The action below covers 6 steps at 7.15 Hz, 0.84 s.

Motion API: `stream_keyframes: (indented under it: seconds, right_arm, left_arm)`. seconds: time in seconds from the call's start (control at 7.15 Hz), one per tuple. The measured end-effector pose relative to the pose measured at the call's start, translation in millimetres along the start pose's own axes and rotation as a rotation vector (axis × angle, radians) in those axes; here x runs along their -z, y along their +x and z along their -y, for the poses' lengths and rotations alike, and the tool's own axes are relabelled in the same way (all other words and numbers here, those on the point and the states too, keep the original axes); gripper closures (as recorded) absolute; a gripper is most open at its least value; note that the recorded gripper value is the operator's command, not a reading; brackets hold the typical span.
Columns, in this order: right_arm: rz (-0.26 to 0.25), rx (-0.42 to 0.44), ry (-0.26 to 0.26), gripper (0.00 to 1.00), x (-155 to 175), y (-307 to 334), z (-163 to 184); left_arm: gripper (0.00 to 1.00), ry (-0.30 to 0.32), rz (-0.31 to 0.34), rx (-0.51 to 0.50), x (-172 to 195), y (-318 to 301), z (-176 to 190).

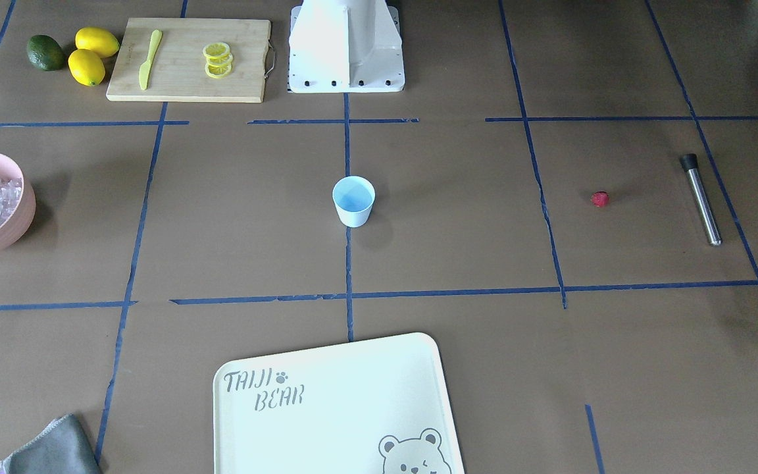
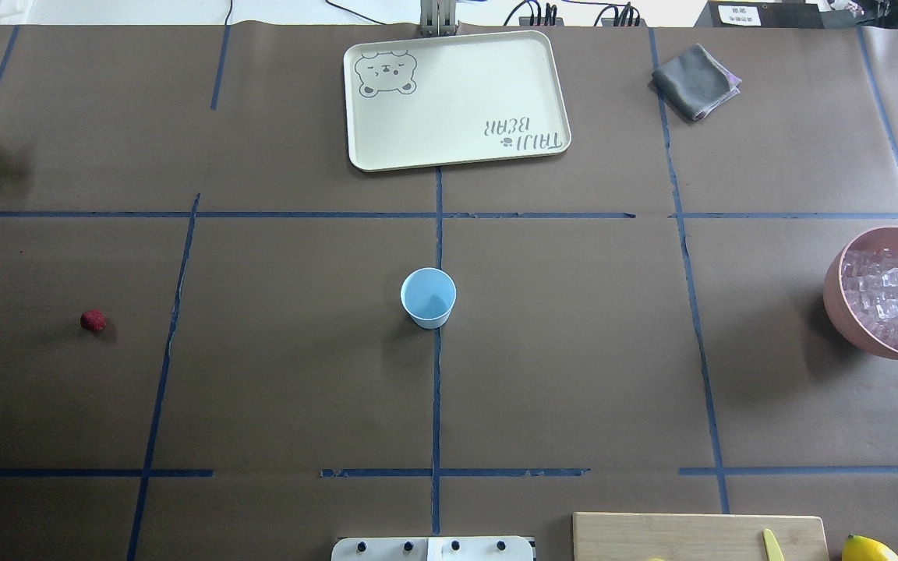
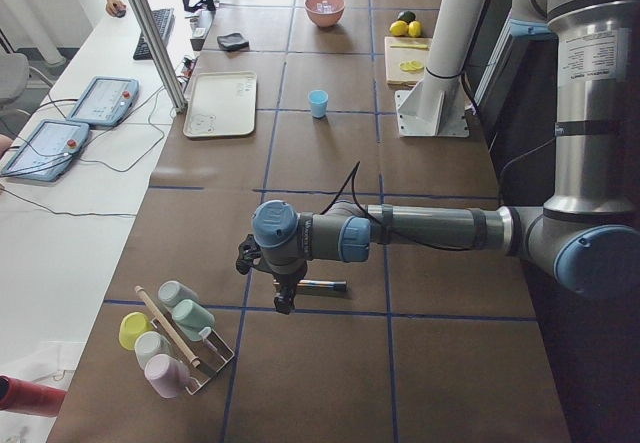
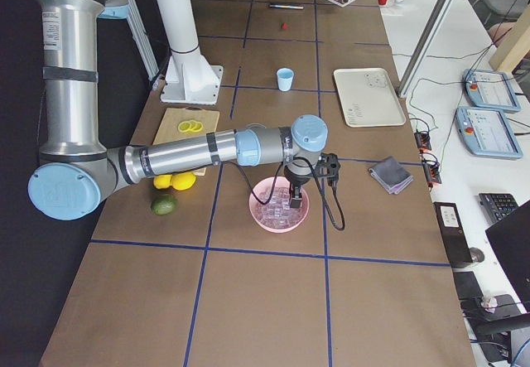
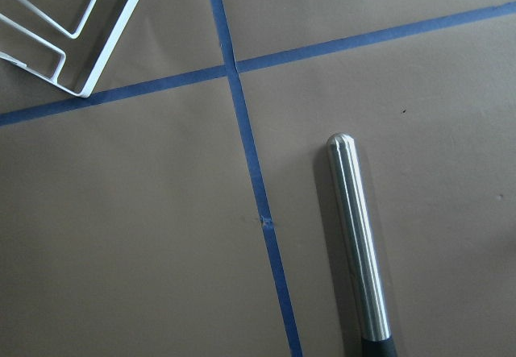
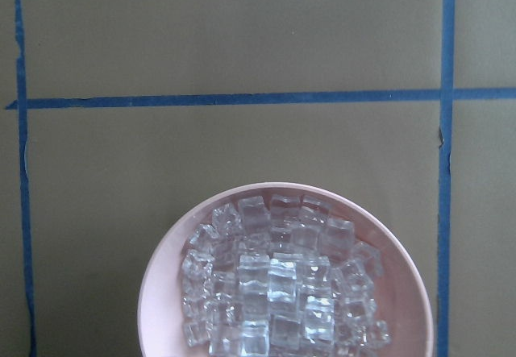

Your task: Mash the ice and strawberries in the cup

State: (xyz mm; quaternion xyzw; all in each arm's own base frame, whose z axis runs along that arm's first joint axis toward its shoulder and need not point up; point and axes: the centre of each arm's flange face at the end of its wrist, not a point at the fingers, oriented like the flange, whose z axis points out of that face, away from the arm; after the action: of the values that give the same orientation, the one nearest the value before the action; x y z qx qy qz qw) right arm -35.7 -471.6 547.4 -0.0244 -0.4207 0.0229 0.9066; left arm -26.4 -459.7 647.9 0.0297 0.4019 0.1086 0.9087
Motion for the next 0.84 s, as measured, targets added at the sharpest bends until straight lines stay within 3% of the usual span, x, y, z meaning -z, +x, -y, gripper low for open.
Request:
stream_keyframes:
  seconds: [0.42,0.84]
  right_arm:
    - [-0.016,-0.184,0.067,0.1,-57,-19,-42]
    - [-0.085,-0.286,0.063,0.13,-94,-31,-57]
  left_arm:
    - [0.0,0.004,0.0,-0.003,2,2,1]
    - [0.0,0.005,0.0,-0.005,2,3,1]
